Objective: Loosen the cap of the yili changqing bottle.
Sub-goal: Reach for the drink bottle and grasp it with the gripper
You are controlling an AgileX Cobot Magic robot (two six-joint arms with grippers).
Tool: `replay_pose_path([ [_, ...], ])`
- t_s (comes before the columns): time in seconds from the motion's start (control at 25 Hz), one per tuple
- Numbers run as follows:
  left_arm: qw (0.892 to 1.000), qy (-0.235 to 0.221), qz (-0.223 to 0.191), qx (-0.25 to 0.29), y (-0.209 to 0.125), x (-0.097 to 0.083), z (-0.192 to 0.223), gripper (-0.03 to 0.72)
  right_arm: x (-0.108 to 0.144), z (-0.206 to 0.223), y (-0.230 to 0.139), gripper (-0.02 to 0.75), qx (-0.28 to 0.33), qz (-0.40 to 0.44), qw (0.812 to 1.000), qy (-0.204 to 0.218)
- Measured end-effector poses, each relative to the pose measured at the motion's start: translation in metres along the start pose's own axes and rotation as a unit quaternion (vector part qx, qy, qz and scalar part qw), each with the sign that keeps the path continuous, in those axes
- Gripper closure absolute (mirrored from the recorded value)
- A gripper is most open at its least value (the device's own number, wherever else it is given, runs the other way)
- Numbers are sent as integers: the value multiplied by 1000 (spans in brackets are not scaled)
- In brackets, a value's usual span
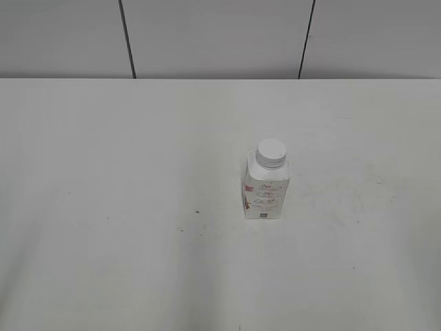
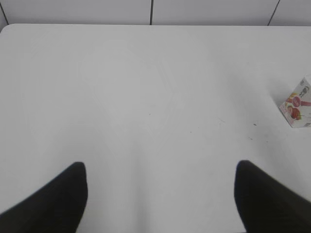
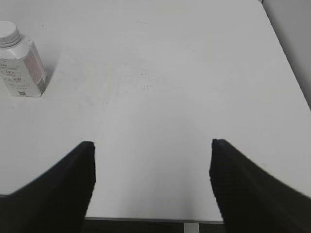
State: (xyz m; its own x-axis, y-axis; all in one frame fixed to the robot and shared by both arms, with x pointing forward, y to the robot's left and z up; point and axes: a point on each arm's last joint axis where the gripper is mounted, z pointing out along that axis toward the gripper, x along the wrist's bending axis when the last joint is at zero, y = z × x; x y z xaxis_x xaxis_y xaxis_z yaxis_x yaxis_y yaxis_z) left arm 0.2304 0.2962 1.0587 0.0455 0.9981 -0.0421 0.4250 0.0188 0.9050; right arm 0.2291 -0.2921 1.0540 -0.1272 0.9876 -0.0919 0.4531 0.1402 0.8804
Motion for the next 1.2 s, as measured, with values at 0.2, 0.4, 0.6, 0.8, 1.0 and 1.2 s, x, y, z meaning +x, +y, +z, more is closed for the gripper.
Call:
replay_pose_path([
  [0.2, 1000, 0, 0, 0, 0, 0, 0, 123, 0, 0, 0, 158, 0, 0, 1000, 0],
  [0.4, 1000, 0, 0, 0, 0, 0, 0, 123, 0, 0, 0, 158, 0, 0, 1000, 0],
  [0.6, 1000, 0, 0, 0, 0, 0, 0, 123, 0, 0, 0, 158, 0, 0, 1000, 0],
  [0.8, 1000, 0, 0, 0, 0, 0, 0, 123, 0, 0, 0, 158, 0, 0, 1000, 0],
  [1.0, 1000, 0, 0, 0, 0, 0, 0, 123, 0, 0, 0, 158, 0, 0, 1000, 0],
  [1.2, 1000, 0, 0, 0, 0, 0, 0, 123, 0, 0, 0, 158, 0, 0, 1000, 1],
])
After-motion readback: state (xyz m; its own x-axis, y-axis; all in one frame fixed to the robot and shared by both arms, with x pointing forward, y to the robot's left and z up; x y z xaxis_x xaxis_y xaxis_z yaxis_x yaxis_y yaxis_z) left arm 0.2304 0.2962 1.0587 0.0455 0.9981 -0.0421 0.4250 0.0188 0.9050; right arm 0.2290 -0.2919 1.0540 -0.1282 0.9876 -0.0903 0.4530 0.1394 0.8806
